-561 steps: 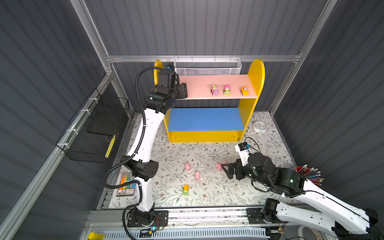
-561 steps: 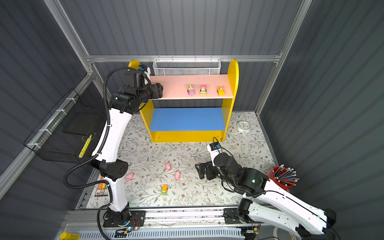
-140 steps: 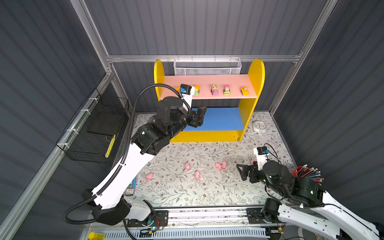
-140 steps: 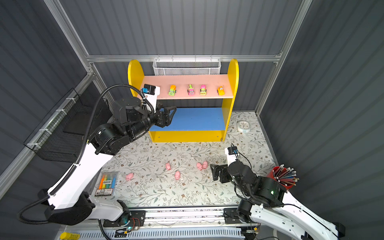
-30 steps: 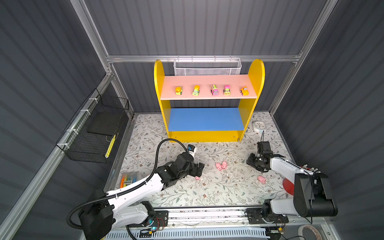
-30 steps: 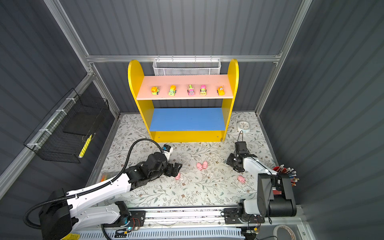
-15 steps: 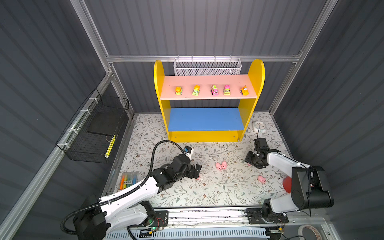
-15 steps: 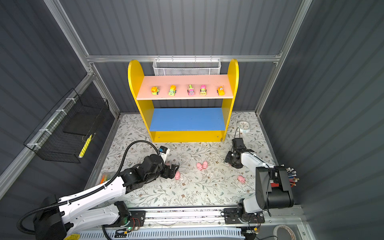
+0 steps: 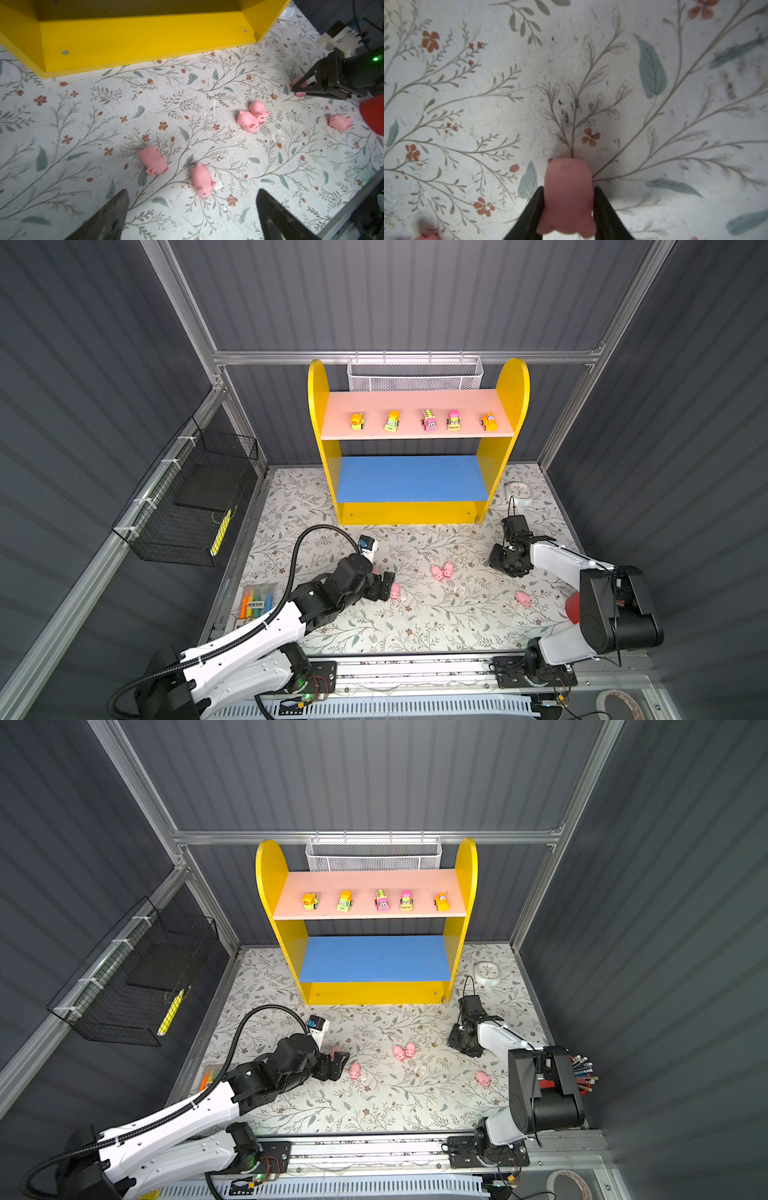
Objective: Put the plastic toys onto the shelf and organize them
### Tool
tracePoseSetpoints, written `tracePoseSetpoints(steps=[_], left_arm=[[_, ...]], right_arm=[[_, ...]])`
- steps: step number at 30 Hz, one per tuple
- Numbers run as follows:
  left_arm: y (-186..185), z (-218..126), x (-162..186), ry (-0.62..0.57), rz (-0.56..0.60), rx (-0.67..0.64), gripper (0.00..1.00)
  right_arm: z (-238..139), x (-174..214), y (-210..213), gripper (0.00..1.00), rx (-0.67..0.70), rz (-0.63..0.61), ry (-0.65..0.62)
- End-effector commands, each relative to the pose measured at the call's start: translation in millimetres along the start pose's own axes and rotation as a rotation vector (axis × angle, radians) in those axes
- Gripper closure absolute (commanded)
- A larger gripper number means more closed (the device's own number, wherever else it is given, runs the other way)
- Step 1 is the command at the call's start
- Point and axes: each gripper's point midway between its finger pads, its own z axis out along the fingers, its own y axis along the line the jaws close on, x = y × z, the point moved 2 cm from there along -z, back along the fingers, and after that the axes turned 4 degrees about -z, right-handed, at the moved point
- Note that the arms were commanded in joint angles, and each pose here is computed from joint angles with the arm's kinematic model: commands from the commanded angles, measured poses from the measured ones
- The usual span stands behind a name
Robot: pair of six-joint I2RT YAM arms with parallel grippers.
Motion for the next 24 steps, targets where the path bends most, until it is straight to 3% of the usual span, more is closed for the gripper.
tracePoseSetpoints(steps=[1, 8, 16, 24], left_arm=[[33.2, -17.4, 11.7, 0.004, -0.031, -0.155, 0.02], [50.3, -41.1, 7.8, -0.033, -0.065, -0.224, 0.0], [40.3, -28.9, 6.3, -0.015, -0.074, -0.196, 0.0], [30.0, -22.2, -2.7, -0.013, -0.051, -0.171, 0.0]], right_arm=[[0.1, -1.4, -0.3, 0.63, 0.031, -0.015, 0.014], [2.5, -1.2, 6.3, 0.68, 0.02, -0.033, 0.008], [-8.5, -0.9, 19.2, 0.69, 0.033, -0.108, -0.008], [-48.6, -14.0, 59.5, 0.69, -0.008, -0.26, -0.108]])
